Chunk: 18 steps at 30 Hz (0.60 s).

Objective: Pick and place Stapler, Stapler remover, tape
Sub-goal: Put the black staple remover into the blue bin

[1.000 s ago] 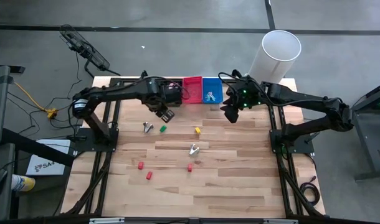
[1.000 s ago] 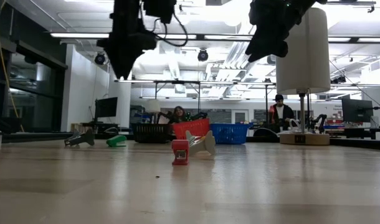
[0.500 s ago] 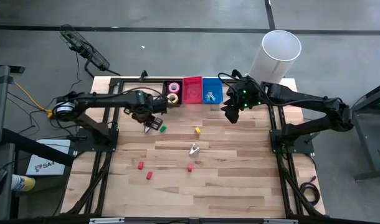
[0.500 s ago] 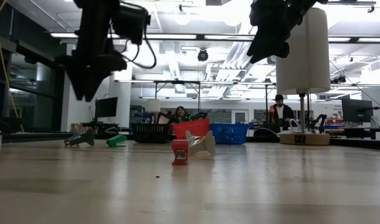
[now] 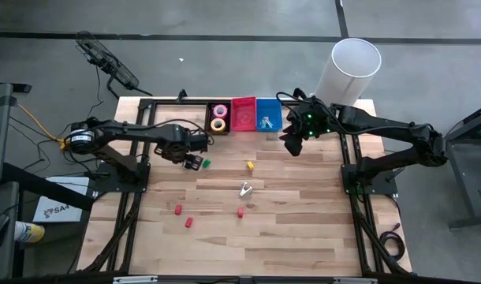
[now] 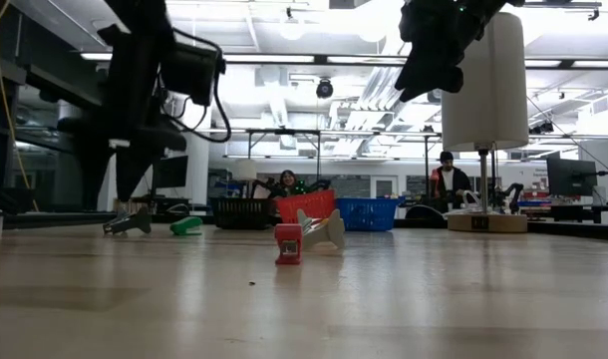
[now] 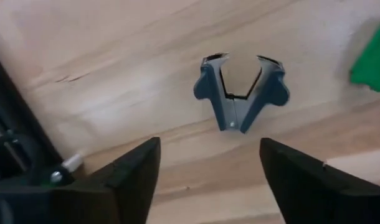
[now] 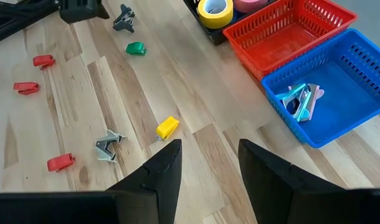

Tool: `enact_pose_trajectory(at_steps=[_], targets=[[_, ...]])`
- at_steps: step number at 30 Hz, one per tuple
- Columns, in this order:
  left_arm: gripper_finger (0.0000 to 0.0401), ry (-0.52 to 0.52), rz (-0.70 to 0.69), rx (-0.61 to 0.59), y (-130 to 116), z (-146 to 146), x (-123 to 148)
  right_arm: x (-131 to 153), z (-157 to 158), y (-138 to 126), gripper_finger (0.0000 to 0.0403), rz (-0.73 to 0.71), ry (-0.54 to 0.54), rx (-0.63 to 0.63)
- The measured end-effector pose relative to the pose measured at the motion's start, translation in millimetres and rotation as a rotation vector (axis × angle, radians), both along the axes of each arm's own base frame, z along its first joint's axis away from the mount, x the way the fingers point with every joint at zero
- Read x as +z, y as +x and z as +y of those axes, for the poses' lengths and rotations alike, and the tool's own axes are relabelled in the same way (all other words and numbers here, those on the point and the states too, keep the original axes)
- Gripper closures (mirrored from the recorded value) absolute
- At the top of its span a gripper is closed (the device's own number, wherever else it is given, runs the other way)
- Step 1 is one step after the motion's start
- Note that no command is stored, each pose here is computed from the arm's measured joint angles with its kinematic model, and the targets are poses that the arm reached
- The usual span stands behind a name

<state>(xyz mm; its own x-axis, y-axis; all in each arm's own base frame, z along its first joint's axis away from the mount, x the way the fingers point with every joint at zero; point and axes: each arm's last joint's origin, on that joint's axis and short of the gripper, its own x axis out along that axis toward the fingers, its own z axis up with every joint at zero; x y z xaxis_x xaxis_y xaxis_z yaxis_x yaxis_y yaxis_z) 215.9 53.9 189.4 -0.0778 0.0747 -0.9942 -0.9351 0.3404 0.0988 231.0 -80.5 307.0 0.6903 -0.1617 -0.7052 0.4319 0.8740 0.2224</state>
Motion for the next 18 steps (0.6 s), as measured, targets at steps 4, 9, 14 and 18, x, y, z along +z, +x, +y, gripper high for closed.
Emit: enact_pose_trajectory(at_steps=[4,9,14,18], targets=[[0.0112,0.013,-0.047,0.003,-1,0,-15,0,0,0,0.0254,0.0,0.0,0.0],[0.011,0.0,-0.128,-0.016,0,-1,-30,0,0,0,0.0254,0.0,0.0,0.0],[0.0109,0.058,-0.13,-0.014,-2,1,-36,0,0,0,0.0254,0.001,-0.002,-0.003],[0.0109,0.109,-0.151,-0.03,1,3,-36,0,0,0,0.0254,0.002,-0.006,-0.004]])
